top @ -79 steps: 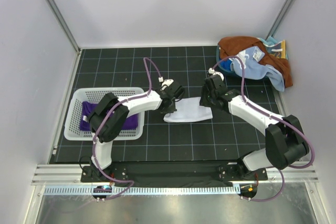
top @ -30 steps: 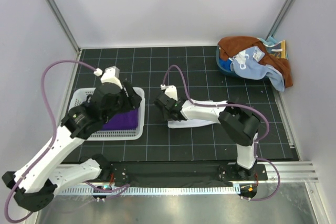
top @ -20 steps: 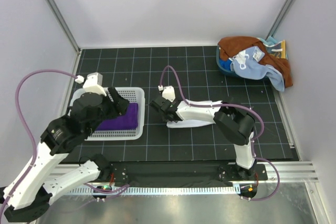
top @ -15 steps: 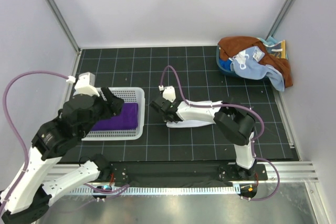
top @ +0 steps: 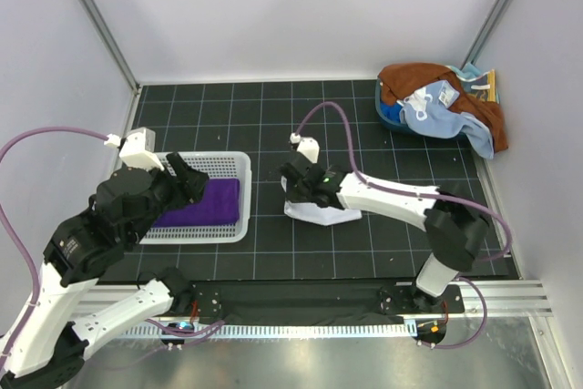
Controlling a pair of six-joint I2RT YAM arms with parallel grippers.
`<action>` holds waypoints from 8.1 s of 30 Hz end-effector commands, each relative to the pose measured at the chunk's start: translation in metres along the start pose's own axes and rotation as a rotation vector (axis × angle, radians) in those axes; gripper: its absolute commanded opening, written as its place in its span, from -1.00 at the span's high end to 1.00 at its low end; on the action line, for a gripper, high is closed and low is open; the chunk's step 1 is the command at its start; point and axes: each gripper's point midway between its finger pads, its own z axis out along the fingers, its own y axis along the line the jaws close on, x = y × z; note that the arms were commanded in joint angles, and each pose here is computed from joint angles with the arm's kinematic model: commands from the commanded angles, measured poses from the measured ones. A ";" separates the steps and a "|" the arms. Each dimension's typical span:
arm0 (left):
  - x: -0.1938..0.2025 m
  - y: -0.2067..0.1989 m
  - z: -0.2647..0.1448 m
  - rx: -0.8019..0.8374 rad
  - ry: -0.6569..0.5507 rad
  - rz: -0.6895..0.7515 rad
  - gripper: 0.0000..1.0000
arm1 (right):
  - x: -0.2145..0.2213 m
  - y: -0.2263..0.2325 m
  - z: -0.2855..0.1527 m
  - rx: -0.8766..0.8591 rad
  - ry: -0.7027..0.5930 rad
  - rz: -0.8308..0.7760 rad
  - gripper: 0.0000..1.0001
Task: Fold and stack the towels
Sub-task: Neatly place the folded towel into the bin, then grab crumpled towel, then move the towel to the center of the board, then flatten out the crumpled towel
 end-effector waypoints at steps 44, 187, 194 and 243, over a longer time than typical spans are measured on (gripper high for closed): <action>-0.082 -0.007 -0.067 0.080 -0.208 -0.092 -0.10 | -0.105 0.273 -0.106 -0.601 -0.228 0.205 0.98; 0.078 -0.109 0.122 0.306 0.250 0.030 -0.16 | -0.312 -0.304 -0.184 0.635 -0.500 0.327 0.98; 0.069 -0.101 0.126 0.262 0.211 0.018 -0.17 | -0.302 -0.230 -0.193 0.378 -0.504 0.261 0.98; 0.162 -0.069 0.301 -0.014 0.472 0.100 -0.11 | 0.021 -0.162 -0.042 0.123 -0.153 0.487 -0.10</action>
